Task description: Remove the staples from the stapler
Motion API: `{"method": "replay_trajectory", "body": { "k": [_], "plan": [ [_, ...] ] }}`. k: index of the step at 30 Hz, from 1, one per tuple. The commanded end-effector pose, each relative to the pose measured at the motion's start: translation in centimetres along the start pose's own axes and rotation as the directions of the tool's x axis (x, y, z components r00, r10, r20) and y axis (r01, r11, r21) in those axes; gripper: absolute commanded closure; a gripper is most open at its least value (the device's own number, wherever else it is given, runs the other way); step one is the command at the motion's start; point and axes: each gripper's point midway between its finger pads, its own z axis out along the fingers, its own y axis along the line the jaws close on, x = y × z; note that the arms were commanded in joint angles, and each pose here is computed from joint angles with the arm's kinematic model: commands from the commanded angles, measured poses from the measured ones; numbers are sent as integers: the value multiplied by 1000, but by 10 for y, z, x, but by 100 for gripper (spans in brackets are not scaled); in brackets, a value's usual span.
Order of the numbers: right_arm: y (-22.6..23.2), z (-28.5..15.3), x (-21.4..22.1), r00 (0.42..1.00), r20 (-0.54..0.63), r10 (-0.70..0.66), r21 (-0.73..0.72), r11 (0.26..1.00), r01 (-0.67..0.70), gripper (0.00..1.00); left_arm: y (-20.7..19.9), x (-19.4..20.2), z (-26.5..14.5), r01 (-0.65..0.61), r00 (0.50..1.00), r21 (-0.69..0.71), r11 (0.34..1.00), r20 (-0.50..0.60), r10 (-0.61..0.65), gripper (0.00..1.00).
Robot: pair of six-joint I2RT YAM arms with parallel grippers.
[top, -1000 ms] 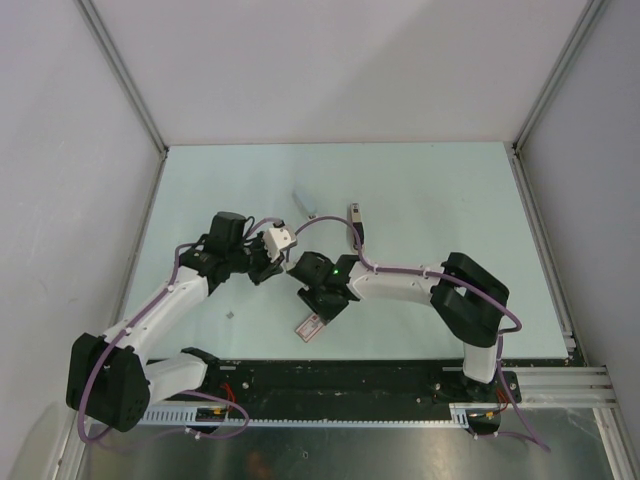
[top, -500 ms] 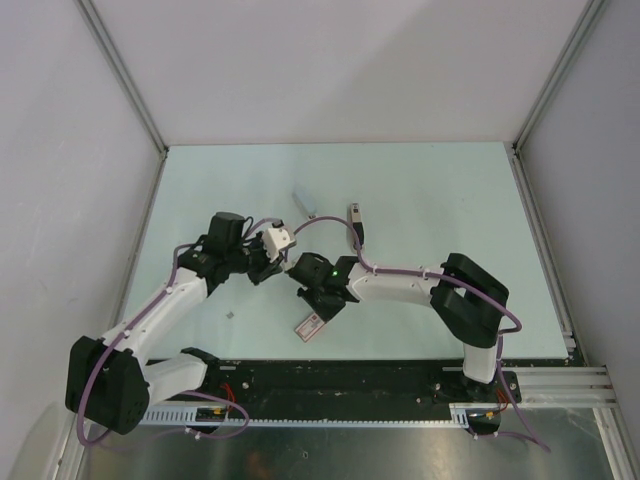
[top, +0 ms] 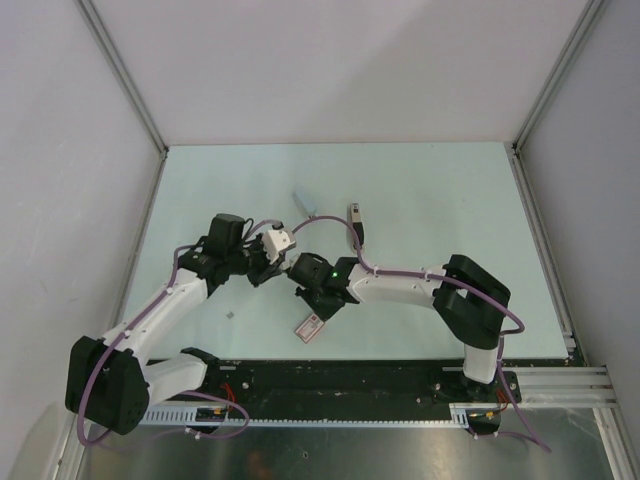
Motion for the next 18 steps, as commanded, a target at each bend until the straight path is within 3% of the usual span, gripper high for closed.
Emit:
{"method": "replay_trajectory", "body": {
  "k": [1, 18],
  "plan": [
    [7, -23, -34, 993, 120, 10, -15, 1000, -8, 79, -5, -7, -4, 2, 999, 18, 1000, 40, -3, 71],
    [5, -10, -27, 996, 85, 6, -18, 1000, -5, 79, -4, -8, -5, -1, 999, 9, 1000, 39, 1, 71]
  ]
}}
